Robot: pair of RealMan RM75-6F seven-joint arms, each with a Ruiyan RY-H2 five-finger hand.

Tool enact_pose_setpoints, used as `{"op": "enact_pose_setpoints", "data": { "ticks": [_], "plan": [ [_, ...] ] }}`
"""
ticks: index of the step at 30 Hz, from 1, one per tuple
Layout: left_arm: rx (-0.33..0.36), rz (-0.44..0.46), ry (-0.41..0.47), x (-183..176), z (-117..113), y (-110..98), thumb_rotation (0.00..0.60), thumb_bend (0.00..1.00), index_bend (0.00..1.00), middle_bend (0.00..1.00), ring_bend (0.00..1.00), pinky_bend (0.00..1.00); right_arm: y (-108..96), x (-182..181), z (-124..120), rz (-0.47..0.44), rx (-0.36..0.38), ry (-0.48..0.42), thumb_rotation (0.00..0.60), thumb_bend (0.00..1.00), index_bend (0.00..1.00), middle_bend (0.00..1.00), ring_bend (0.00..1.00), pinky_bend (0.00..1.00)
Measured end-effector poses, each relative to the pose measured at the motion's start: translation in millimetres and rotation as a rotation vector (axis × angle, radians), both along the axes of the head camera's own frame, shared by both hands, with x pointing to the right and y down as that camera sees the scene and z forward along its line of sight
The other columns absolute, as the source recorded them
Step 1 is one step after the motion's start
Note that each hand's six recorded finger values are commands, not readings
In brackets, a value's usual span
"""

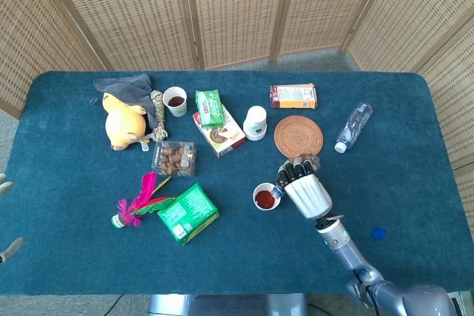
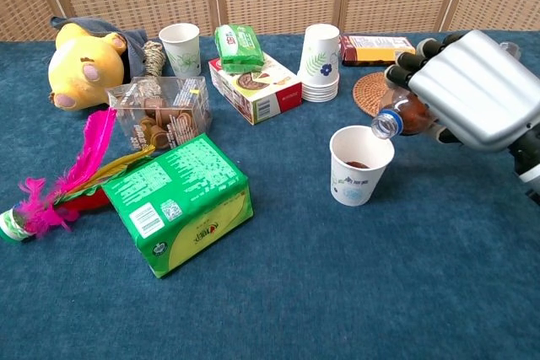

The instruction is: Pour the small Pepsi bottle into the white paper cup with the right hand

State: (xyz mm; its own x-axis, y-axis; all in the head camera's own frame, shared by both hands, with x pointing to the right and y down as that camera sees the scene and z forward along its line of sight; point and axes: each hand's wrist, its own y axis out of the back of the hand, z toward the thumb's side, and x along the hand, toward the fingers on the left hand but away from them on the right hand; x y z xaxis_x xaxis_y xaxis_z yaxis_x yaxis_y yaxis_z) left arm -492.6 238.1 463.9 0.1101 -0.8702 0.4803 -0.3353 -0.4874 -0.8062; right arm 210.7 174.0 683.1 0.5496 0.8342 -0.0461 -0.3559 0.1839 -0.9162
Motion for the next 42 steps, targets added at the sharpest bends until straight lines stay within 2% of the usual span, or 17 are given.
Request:
{"op": "enact_pose_setpoints", "data": {
  "ticks": [27, 42],
  "plan": [
    [-0.005, 0.005, 0.007, 0.4, -0.1, 0.3, 0.600, 0.33, 0.00, 0.00, 0.00, 0.00, -0.5, -2.6, -1.4, -0.108, 0.098, 0.139, 0.600, 0.37, 0.57, 0.48, 0.41, 0.58],
    [-0.007, 0.005, 0.008, 0.3, 0.1, -0.1, 0.600, 0.33, 0.00, 0.00, 0.00, 0.00, -3.1, -4.7, -2.4, -0.116, 0.117, 0.176, 0.600, 0.37, 0.57, 0.48, 0.41, 0.58]
  ]
}}
